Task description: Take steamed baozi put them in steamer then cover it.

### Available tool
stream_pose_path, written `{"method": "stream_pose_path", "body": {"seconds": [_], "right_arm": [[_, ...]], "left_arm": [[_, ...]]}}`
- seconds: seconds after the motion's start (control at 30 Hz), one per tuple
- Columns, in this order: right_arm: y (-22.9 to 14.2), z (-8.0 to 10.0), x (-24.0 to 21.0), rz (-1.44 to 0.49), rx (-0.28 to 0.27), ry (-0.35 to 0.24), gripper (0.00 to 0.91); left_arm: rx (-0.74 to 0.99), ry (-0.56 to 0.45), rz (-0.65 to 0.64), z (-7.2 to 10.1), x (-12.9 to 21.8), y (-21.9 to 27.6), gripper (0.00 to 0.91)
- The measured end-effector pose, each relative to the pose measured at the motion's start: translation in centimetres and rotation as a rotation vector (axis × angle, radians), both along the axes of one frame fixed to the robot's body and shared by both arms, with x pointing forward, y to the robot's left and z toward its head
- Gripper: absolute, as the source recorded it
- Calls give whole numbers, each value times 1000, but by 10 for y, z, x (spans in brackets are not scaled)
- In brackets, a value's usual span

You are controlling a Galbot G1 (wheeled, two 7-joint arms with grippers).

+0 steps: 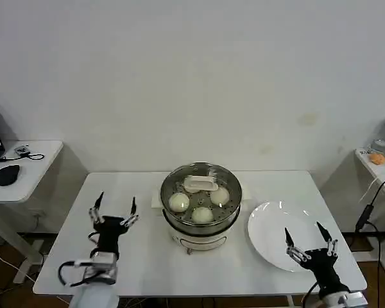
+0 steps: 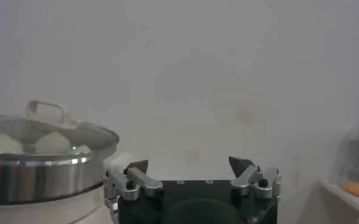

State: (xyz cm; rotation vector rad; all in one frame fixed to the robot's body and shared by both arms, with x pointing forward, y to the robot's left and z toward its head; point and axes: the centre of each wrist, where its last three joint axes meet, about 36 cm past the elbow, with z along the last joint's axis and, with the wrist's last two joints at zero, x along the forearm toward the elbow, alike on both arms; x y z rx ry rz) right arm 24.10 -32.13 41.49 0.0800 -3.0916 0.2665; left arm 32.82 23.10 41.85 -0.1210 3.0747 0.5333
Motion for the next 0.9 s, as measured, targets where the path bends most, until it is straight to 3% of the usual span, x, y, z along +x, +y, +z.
{"method": "stream_pose_path", "body": {"seconds": [0.47, 0.9], "right_arm": [[7, -15, -3, 5, 37, 50, 907], [17, -24, -5, 7, 66, 87, 907]], "left_arm": [[-124, 68, 54, -24, -52, 31, 907], [-146, 79, 46, -29, -63, 33, 907]]}}
